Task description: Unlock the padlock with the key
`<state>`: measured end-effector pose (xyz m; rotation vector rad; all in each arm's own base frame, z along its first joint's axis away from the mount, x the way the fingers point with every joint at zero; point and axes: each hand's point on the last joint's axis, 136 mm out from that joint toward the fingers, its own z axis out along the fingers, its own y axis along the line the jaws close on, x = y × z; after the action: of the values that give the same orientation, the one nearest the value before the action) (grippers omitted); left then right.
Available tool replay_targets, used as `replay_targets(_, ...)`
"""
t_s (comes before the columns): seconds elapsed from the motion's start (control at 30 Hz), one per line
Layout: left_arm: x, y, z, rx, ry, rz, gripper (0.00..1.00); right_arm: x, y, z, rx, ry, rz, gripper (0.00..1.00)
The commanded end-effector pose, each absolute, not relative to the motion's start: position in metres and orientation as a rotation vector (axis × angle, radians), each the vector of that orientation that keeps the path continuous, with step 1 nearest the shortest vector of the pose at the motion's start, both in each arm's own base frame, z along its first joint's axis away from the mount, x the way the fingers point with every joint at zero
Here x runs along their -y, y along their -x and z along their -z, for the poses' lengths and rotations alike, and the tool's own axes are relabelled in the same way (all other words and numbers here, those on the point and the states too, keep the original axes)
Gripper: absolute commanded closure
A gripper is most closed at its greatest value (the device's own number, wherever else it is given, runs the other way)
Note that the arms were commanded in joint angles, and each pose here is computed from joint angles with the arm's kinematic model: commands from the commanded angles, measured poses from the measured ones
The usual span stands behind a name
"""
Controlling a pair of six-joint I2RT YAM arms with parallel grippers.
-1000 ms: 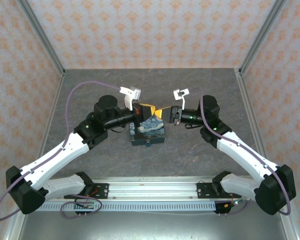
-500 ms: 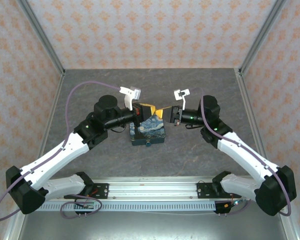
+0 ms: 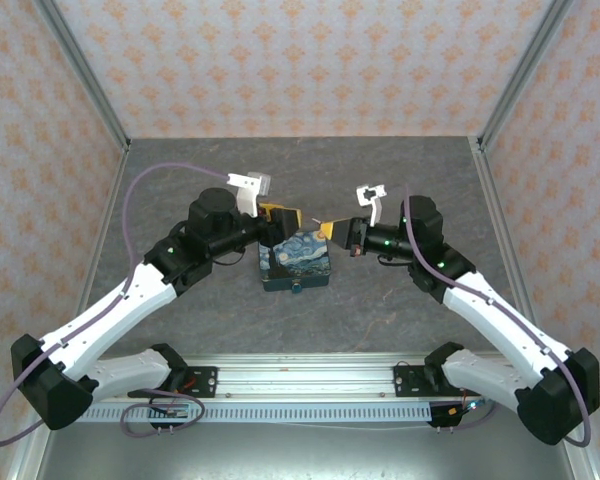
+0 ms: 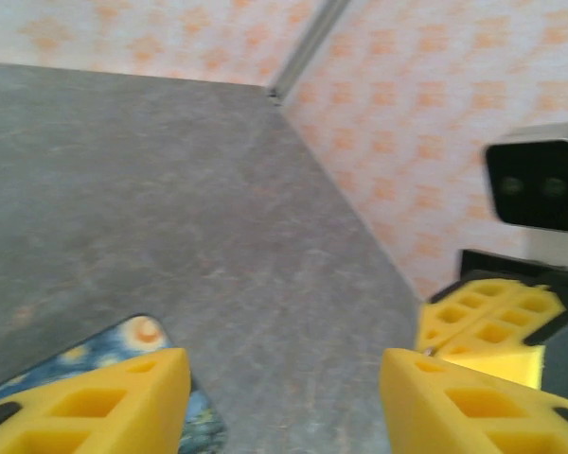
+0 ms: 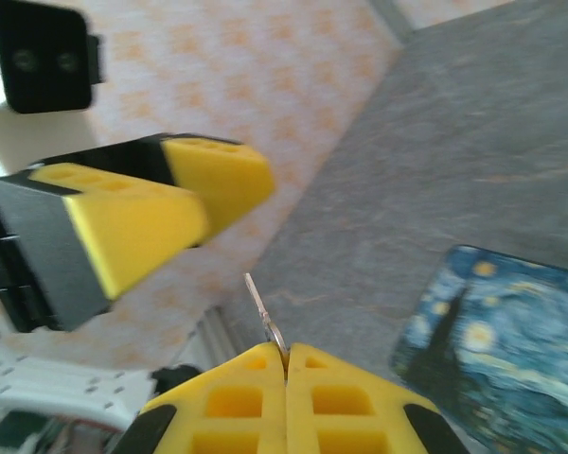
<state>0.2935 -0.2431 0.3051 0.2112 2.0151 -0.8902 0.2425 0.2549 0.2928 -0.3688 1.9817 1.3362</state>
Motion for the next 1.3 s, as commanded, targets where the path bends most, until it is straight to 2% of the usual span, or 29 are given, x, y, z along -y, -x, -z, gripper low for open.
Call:
replay_targets(0.0, 0.223, -0.304, -0.275, -2.130, -0.190, 0.672, 0.39, -0.224, -0.262, -0.273, -2.086, 0.246, -1.026, 1.00)
replay_targets(0.17, 0.235, -0.301, -0.219, -2.282, -0.279, 0.600, 0.38, -0.162, -0.283, -0.244, -2.188, 0.010, -0.588, 1.00)
replay_targets(0.3, 0.264, -0.300, -0.190, -2.341, -0.327, 0.664, 0.38, -0.138, -0.283, -0.234, -2.211, -0.069, -0.441, 1.00)
replay_targets(0.53, 0.309, -0.311, -0.155, -2.408, -0.391, 0.732, 0.40, -0.124, -0.281, -0.225, -2.223, -0.132, -0.368, 1.00)
replay_targets(0.73, 0.318, -0.323, -0.125, -2.464, -0.392, 0.691, 0.41, -0.119, -0.277, -0.223, -2.229, -0.131, -0.343, 1.00)
replay_targets(1.27, 0.279, -0.362, -0.098, -2.495, -0.368, 0.596, 0.41, -0.126, -0.278, -0.214, -2.254, -0.111, -0.372, 1.00)
